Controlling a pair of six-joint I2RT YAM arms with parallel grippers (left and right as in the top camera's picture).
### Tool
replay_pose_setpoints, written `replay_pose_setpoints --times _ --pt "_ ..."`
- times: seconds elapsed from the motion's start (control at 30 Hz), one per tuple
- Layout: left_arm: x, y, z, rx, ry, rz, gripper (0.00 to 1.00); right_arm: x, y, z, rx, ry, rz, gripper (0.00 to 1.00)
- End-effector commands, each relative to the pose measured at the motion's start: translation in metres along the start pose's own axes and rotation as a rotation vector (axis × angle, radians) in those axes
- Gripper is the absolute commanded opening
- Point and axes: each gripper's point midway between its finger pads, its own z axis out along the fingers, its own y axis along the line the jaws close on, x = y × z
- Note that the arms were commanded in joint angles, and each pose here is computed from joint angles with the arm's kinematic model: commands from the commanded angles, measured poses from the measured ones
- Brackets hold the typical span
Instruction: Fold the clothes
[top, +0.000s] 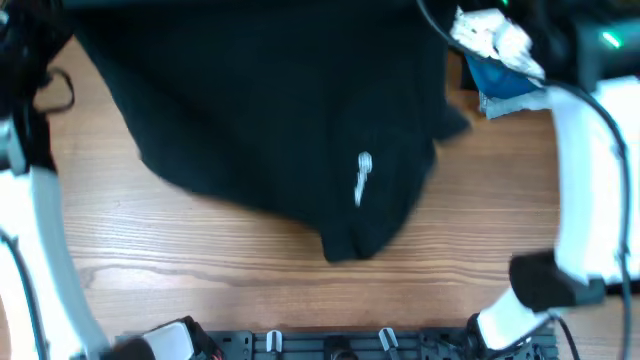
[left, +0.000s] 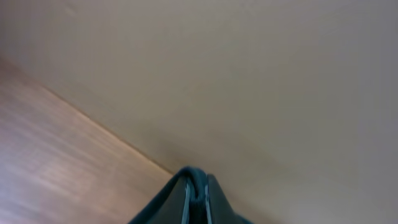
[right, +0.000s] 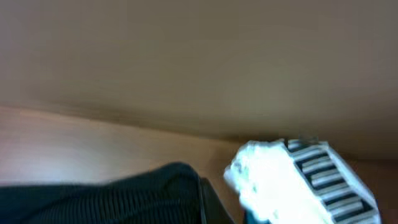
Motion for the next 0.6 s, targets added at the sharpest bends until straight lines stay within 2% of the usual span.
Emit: replay_pose_setpoints --times 0.0,0.13,0.23,0.3,0.4,0.5,0.57 --pt "-0.019 -0.002 0.041 0.061 -0.105 0.055 0.04 -0.041 -0.019 0.019 0.101 -0.17 -0.054 0.04" --pt "-0.037 -0.038 0.048 0.176 -0.231 0.101 0.04 -0.096 -0.022 -0.005 0.109 -0.392 -0.038 0.04" --pt "-0.052 -0.059 0.041 0.208 -0.306 0.113 0.04 -0.11 -0.023 -0.016 0.119 -0.447 -0.052 0.04" --pt "-0.055 -0.063 0.039 0.216 -0.311 0.116 0.04 -0.106 -0.023 -0.012 0.117 -0.432 -0.05 0.04" --pt "-0.032 -0.047 0.05 0.149 -0.215 0.114 0.04 -0.078 -0.019 0.019 0.101 -0.318 -0.059 0.04" --pt "0.018 -0.014 0.077 0.042 -0.037 0.161 0.04 -0.023 -0.003 0.067 0.025 -0.126 -0.083 0.04" --pt "0.059 0.021 0.092 -0.057 0.116 0.135 0.04 0.018 0.012 0.098 -0.048 0.008 -0.085 0.04"
